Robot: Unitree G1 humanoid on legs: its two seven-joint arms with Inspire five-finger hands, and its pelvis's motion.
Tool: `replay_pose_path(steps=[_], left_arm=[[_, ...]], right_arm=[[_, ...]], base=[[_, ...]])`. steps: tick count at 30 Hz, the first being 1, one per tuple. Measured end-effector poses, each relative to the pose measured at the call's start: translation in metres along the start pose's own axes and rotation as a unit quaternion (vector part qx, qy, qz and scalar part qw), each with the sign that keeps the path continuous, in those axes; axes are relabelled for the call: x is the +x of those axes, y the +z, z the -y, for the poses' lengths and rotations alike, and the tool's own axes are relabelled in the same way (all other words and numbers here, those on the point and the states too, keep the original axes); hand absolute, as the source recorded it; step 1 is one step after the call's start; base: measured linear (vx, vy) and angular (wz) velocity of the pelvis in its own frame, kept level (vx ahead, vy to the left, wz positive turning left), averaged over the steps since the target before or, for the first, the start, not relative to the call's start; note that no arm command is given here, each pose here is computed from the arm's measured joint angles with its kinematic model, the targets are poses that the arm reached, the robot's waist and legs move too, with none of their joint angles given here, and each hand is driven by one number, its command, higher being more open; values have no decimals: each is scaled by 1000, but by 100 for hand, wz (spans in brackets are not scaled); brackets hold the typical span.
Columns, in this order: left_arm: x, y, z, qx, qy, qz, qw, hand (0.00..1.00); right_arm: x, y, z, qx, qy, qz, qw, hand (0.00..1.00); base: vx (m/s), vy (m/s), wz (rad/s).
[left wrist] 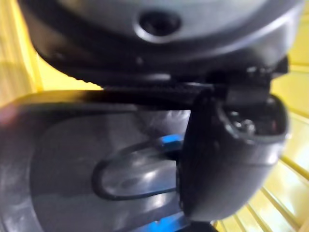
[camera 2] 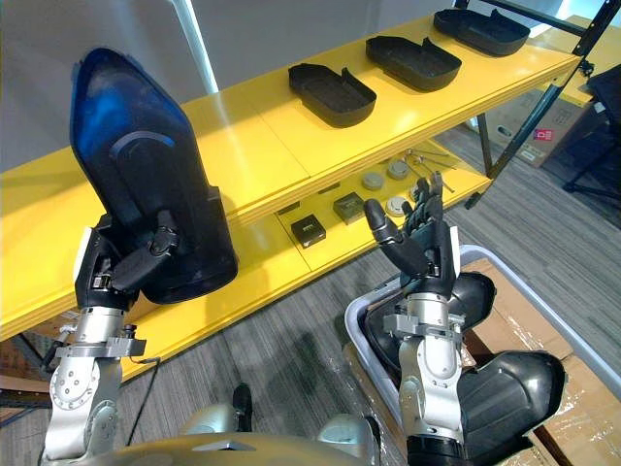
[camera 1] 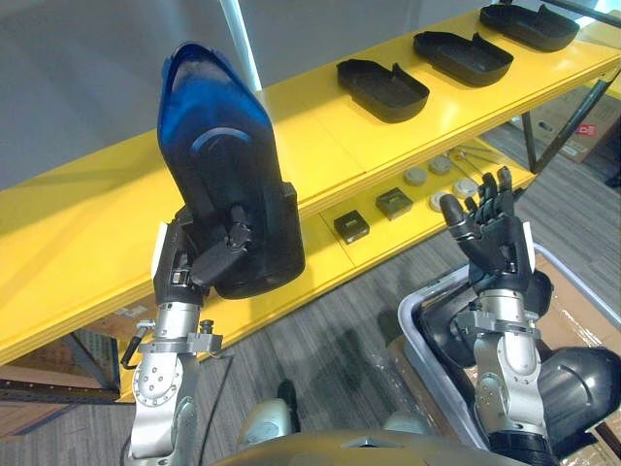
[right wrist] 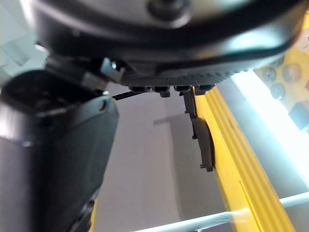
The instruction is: Walk over and take three plastic housings, then place them on the shelf
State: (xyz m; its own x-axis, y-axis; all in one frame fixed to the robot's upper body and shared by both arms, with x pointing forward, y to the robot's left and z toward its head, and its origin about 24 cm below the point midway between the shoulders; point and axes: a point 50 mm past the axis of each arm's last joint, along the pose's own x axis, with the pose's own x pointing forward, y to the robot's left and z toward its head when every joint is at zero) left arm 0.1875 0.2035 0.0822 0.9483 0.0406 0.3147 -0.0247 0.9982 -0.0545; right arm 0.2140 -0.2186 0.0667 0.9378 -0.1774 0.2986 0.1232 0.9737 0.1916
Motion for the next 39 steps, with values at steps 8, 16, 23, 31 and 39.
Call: replay_pose_path(steps=[8,16,23,31,39], left_arm=[[6,11,-33,44,68,3,997,0],[14,5,-31,26,132,-19,991,0],[25,-1,-50,24,251,-19,968,0],[41,-25,-66,23,336,-65,939,0],[76,-24,-88,14,371,-66,926,0]], right_arm=[[-2,-4,-10,5,4,-3,1000,100],[1,1,0,-17,9,-2,1000,100],[-9,-16,-25,5,81,-54,995,100],[-22,-33,-67,43,181,-111,976,100],[-25,-36,-68,28,201,-128,971,100]], base=[[20,80,-29],[-55,-68,8],[-73,-41,-4],[-23,-1,-1],[-5,-3,-5]])
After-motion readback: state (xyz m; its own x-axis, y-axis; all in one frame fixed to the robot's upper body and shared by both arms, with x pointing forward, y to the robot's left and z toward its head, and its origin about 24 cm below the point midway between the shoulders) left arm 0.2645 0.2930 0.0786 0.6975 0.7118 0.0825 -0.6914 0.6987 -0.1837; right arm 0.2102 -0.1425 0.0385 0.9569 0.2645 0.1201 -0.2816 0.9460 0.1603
